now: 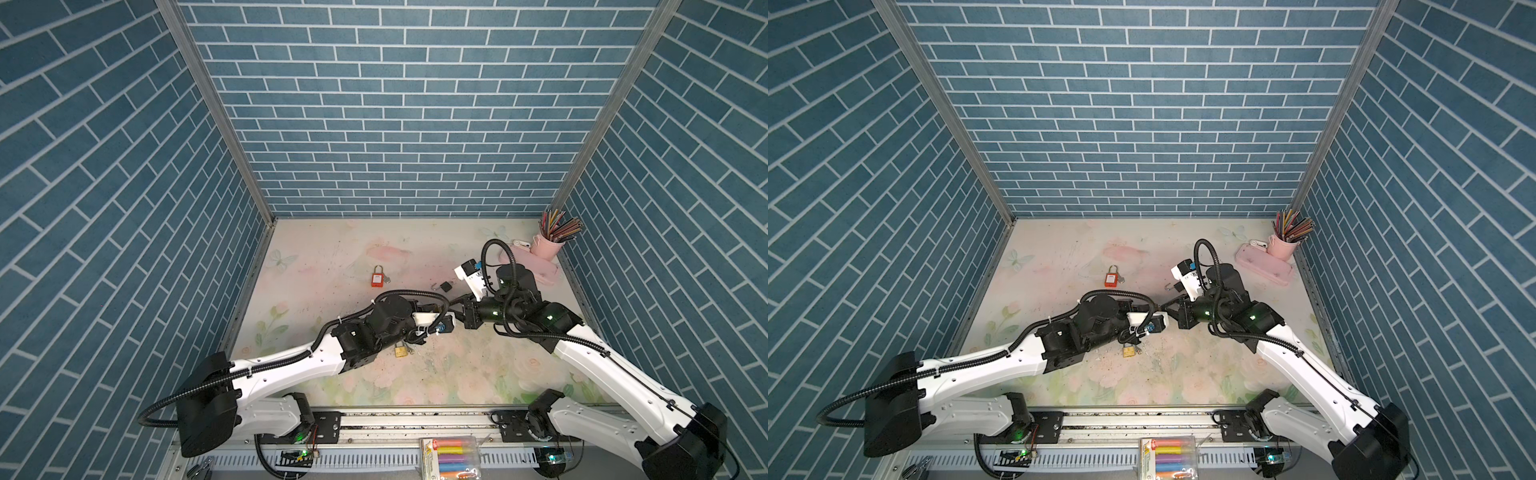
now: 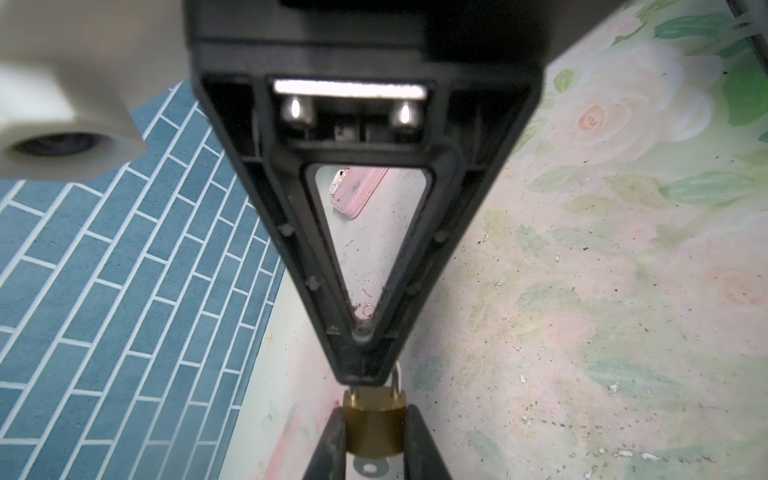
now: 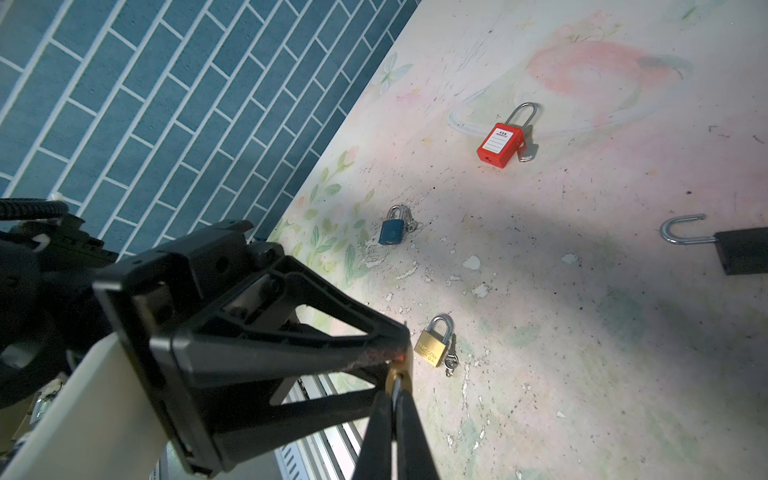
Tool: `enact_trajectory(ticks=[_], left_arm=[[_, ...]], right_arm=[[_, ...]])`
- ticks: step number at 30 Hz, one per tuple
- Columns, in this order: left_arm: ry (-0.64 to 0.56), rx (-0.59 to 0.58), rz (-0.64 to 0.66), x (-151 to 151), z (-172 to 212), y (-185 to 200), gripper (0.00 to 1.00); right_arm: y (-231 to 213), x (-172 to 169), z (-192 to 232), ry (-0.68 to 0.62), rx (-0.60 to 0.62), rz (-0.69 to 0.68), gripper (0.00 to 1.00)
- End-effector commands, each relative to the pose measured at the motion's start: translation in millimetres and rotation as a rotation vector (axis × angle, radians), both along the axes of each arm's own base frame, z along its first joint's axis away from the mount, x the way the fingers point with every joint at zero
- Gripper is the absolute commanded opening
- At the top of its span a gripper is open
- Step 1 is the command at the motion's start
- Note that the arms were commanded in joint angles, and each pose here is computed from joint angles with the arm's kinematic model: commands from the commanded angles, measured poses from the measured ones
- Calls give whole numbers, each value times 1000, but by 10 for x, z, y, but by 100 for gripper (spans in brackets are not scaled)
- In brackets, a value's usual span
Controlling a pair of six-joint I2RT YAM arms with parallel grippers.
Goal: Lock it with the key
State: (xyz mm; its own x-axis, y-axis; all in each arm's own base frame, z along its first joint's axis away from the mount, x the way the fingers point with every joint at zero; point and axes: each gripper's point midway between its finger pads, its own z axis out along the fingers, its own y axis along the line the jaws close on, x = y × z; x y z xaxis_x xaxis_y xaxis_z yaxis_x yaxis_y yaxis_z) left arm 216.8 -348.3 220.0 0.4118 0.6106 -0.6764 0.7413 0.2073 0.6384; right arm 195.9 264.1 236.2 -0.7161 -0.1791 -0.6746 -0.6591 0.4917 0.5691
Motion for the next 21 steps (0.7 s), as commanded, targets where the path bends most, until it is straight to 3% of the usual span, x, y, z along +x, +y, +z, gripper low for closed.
enact_trajectory(ticks=[1,8,21], left_arm=[[-63,-142,-54,-44,429,-190,0],[-10,-224,-154,-230,697,-297,0],[-11,-347,-194,-253,1072,-429,0]], right_arm=[[93,-143,-79,67,31,67,0],[77,-145,-235,76,10,64,0],[110,-154,-423,124,32,59,0]])
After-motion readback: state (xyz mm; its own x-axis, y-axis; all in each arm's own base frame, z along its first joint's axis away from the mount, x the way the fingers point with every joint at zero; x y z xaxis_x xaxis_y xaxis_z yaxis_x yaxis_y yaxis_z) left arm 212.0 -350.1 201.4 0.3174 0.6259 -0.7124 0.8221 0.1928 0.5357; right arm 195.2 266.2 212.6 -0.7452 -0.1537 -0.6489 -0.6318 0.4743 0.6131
